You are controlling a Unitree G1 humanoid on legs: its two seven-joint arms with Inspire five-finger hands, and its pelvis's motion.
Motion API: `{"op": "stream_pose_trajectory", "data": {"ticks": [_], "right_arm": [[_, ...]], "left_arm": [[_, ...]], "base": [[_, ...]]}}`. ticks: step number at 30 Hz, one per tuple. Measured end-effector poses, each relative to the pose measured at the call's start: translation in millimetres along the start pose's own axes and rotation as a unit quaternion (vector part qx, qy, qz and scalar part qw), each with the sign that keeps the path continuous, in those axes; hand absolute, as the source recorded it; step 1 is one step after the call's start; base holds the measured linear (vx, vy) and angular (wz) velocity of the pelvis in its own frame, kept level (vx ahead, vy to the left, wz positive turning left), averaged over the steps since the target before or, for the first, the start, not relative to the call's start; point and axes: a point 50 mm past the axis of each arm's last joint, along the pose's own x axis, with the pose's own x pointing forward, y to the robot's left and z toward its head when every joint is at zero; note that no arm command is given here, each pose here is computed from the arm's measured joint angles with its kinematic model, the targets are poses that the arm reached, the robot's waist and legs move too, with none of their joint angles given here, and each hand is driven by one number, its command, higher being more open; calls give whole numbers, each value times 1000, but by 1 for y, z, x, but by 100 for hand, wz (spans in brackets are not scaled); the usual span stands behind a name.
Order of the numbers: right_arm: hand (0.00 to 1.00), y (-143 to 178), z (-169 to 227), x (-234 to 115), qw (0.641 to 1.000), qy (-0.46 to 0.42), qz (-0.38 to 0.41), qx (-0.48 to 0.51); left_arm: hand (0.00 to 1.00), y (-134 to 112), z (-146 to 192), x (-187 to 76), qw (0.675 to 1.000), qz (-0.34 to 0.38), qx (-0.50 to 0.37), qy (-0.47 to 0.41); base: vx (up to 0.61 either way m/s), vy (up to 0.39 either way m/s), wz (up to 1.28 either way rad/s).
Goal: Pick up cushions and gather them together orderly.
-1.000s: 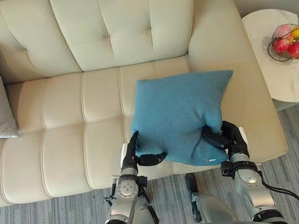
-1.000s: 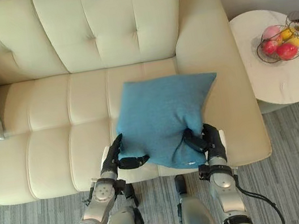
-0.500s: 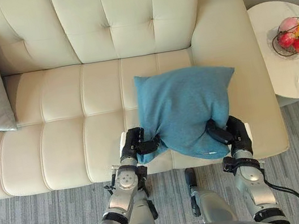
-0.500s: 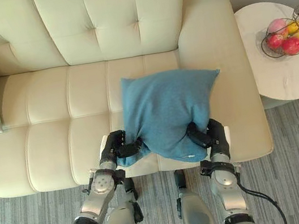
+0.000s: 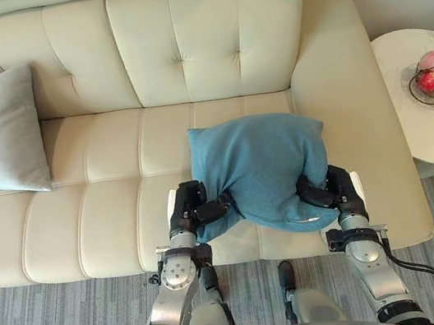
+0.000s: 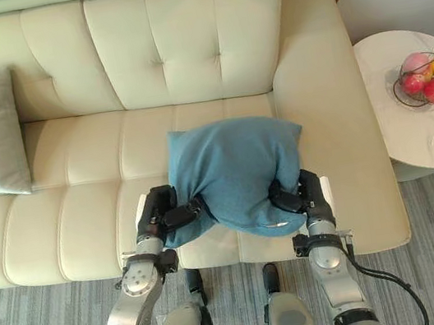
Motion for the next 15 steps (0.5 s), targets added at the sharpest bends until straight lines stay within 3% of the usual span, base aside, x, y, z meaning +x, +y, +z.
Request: {"op": "stream_pose_trajectory", "data": {"ticks": [7,15], "right_arm": [[0,14,33,6,996,-80,-15,-42],[0,27,90,53,984,-163,-61,-34]], "left_arm": [[0,8,23,-8,997,52,3,-53],[0,7,71,25,983,97,22,-153]], "base": [[-8,15,4],[-88,8,5]]}}
